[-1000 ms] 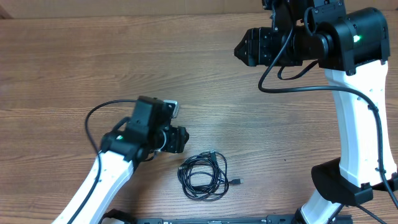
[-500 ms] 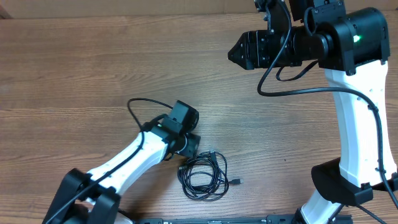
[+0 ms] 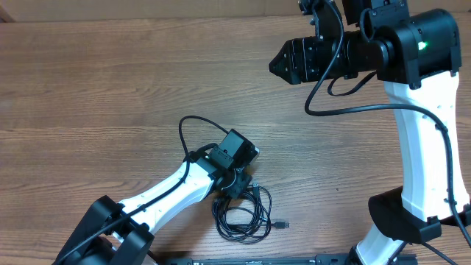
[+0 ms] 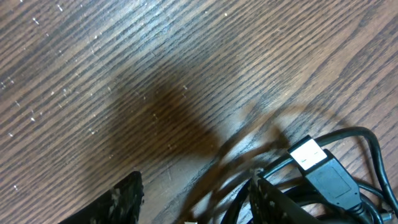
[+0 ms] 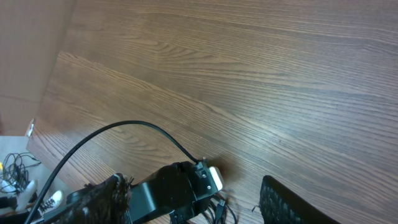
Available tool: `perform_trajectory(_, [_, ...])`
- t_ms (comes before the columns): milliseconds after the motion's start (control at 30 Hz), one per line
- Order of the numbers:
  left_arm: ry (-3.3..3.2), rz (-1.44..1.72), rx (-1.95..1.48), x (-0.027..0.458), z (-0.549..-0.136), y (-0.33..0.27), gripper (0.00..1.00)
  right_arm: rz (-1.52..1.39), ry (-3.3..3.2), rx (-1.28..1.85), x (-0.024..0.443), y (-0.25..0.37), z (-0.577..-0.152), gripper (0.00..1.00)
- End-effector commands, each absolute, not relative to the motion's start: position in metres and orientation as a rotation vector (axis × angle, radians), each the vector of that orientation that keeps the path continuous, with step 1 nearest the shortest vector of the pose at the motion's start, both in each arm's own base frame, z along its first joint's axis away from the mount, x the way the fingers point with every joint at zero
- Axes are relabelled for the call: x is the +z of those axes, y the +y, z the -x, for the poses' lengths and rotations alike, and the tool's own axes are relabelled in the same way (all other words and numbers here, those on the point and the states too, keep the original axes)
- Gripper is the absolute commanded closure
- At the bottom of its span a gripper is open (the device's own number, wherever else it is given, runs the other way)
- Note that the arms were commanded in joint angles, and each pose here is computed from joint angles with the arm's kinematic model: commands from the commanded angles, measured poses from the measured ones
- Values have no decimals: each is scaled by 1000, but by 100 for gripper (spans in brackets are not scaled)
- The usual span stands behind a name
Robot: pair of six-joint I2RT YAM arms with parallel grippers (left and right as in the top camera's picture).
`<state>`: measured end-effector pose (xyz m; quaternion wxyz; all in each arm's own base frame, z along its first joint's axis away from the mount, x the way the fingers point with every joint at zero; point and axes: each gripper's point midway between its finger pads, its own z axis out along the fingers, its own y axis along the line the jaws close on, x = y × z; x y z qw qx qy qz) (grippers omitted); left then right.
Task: Untangle cables
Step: 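Grasp the cable bundle near the USB plug with the left gripper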
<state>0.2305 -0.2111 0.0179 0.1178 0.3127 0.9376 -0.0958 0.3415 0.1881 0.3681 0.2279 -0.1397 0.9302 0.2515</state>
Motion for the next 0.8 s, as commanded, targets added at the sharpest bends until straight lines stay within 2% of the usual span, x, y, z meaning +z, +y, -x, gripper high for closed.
perform_trajectory(0, [2713, -962, -301, 22, -233, -218, 44, 405, 2530, 697, 377, 187, -336, 34])
perform_trajectory(167, [2643, -1064, -484, 48, -233, -246, 45, 404, 2530, 697, 377, 187, -336, 33])
perform_trajectory(333, [2587, -1135, -487, 75, -241, -255, 52, 404, 2530, 697, 377, 187, -336, 32])
perform_trajectory(567, [2646, -1311, -280, 58, -221, -226, 64, 404, 2530, 697, 377, 187, -336, 32])
perform_trajectory(767, [2748, -1330, -286, 49, -199, -212, 61, 404, 2530, 697, 377, 187, -336, 32])
